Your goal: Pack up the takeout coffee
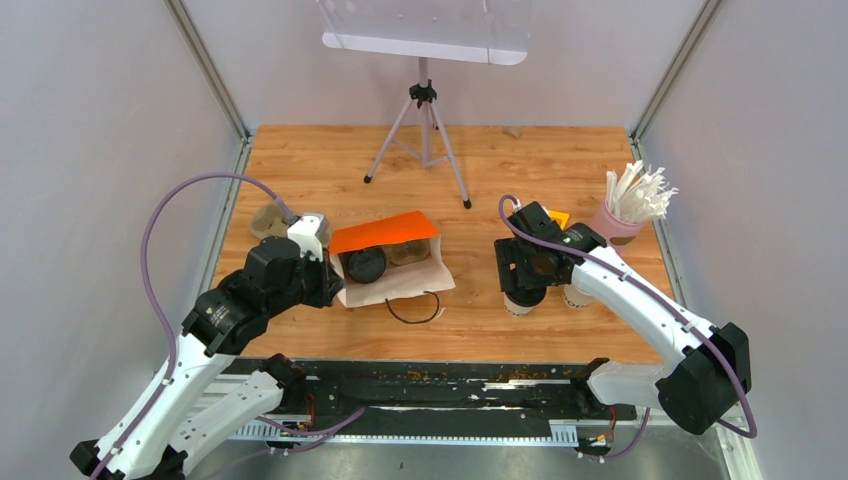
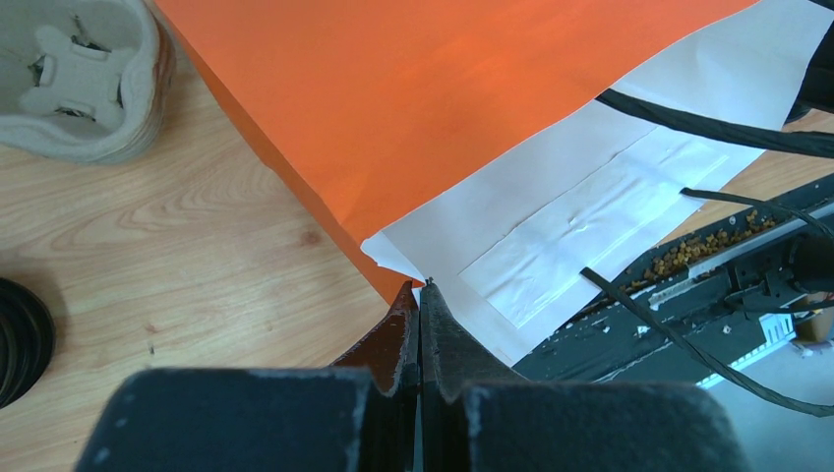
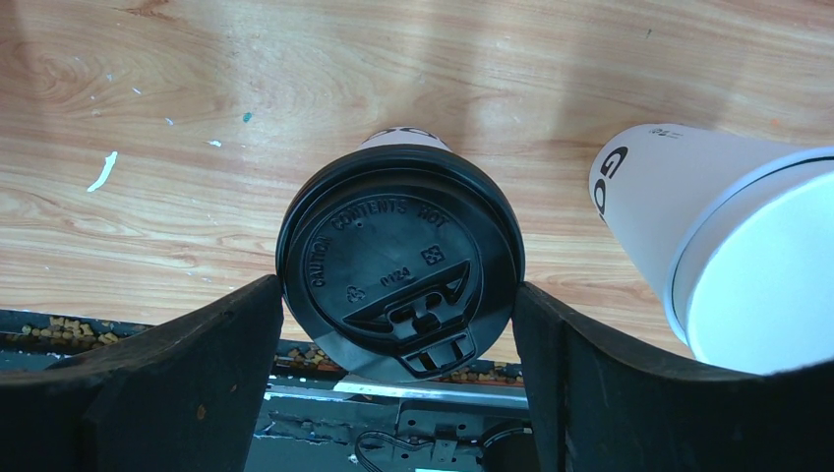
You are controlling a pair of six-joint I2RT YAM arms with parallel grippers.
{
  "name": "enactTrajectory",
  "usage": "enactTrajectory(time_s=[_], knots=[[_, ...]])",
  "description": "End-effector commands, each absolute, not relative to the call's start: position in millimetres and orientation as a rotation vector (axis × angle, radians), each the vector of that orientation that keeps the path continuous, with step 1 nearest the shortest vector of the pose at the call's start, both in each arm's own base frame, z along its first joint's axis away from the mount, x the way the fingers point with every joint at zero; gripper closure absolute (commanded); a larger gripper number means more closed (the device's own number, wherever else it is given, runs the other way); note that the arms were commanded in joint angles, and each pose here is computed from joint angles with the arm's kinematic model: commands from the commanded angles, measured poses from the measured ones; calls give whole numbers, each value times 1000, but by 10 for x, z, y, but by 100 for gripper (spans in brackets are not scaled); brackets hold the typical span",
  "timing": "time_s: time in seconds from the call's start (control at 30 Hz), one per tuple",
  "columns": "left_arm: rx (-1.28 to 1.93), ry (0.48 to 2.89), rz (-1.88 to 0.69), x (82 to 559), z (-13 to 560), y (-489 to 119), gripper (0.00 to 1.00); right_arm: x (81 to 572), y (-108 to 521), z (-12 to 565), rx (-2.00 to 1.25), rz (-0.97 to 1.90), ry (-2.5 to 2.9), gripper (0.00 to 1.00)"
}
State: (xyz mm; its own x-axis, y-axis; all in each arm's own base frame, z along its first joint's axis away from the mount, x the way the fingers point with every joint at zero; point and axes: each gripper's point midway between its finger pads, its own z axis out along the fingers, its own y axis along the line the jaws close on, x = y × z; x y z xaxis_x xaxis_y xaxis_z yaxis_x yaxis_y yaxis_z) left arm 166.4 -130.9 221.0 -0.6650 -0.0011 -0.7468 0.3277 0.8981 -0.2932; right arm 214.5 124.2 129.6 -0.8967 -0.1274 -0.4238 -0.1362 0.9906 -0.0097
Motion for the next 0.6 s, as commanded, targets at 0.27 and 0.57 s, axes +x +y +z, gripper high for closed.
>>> enactTrajectory(time_s=[0.27,0.57], knots=[[242,2178,-538,1696,2441,-1317,100,2197,1211,1302,-196,13,2658,25],[221,2180,-546,1678,2425,-1307,100,2196,1248,1388,-229,62,2621,30]])
